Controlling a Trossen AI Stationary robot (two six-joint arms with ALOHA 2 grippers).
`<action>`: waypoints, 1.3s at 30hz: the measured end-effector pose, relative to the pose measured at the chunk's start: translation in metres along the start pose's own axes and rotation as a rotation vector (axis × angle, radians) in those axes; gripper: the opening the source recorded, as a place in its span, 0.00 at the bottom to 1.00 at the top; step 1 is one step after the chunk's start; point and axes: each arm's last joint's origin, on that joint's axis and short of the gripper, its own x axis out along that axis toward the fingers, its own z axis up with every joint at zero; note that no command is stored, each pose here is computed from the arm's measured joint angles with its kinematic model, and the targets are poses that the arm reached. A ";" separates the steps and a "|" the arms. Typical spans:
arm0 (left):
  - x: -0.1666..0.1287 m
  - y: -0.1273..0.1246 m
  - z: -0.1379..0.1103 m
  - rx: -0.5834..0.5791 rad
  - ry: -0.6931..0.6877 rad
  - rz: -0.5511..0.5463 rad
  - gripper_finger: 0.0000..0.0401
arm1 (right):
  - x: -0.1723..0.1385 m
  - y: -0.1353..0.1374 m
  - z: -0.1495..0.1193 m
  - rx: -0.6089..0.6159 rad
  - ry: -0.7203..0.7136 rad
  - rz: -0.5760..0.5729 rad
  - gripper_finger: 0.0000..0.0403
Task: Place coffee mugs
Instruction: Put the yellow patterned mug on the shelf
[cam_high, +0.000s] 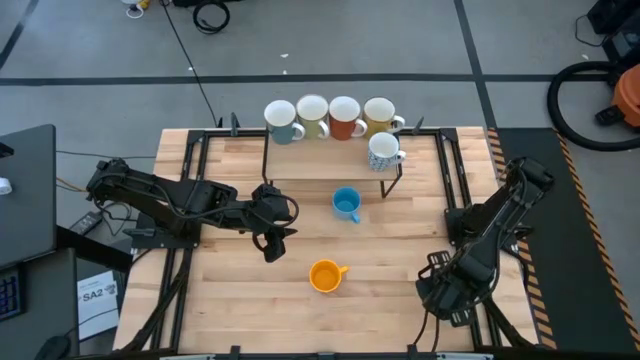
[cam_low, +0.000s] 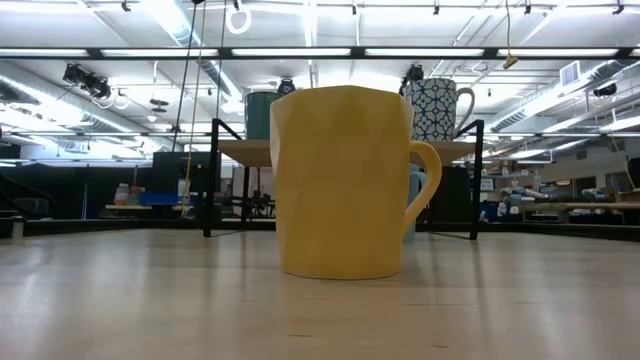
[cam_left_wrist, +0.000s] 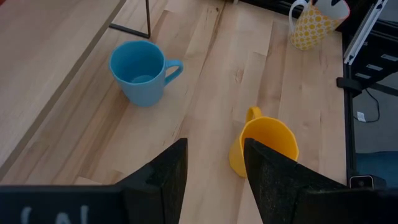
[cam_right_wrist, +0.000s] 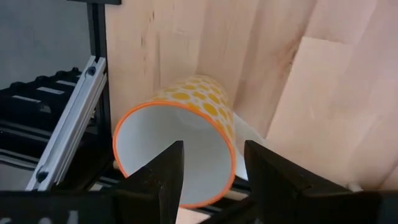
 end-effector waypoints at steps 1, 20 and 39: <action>0.000 0.000 0.000 0.000 0.000 0.000 0.41 | 0.003 0.000 0.000 -0.006 -0.005 0.005 0.43; 0.000 0.000 0.000 -0.001 0.000 0.000 0.41 | 0.032 -0.004 0.000 0.060 -0.092 -0.031 0.30; 0.000 0.000 0.000 -0.003 0.000 0.000 0.41 | 0.019 -0.040 0.037 0.451 -0.479 -0.229 0.05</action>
